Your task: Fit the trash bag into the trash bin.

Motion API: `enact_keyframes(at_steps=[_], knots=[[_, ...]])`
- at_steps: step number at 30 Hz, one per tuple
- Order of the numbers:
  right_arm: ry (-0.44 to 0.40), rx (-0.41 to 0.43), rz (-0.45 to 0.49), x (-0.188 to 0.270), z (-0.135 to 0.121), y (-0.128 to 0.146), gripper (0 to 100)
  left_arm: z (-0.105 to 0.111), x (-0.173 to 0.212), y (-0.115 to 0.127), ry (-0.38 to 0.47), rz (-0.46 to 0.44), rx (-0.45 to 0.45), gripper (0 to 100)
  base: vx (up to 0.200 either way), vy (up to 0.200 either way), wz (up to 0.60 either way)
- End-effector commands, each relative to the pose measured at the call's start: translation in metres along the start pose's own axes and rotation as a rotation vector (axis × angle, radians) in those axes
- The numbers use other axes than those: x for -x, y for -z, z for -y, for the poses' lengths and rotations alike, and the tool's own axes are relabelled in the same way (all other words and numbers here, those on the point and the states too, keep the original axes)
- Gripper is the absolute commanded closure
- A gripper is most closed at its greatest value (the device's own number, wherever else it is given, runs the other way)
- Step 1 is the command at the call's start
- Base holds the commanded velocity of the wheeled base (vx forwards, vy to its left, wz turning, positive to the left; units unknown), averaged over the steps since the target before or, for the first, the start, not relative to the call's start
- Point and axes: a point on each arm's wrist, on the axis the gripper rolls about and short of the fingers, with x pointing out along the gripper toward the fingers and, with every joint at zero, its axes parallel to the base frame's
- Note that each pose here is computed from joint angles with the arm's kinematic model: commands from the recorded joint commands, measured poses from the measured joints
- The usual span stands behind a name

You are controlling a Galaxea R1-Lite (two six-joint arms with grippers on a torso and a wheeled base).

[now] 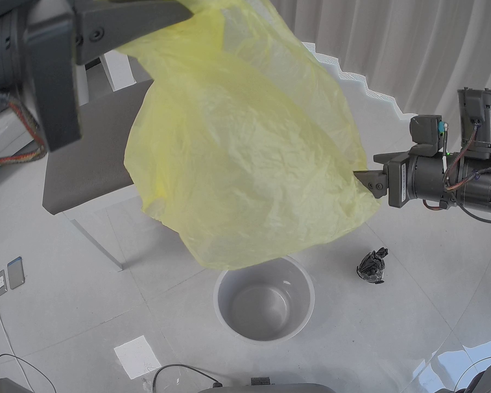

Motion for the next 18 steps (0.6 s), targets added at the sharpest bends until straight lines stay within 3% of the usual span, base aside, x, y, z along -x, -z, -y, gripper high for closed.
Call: enact_keyframes(at_steps=[1, 14, 15, 18], knots=[[0.001, -0.004, -0.032, -0.005, 0.001, 0.009, 0, -0.001, 0.003, -0.002, -0.001, 0.012, 0.003, 100, 0.000, 0.000, 0.00], [-0.013, -0.004, -0.034, 0.003, -0.001, 0.013, 0, -0.007, 0.013, -0.008, -0.021, 0.045, 0.012, 100, 0.000, 0.000, 0.00], [-0.013, -0.004, -0.025, 0.006, -0.001, 0.012, 100, -0.007, 0.012, -0.008, -0.020, 0.044, 0.012, 100, 0.000, 0.000, 0.00], [-0.014, 0.001, -0.019, 0.013, -0.003, 0.010, 100, -0.006, 0.011, -0.006, -0.019, 0.036, 0.012, 100, 0.000, 0.000, 0.00]])
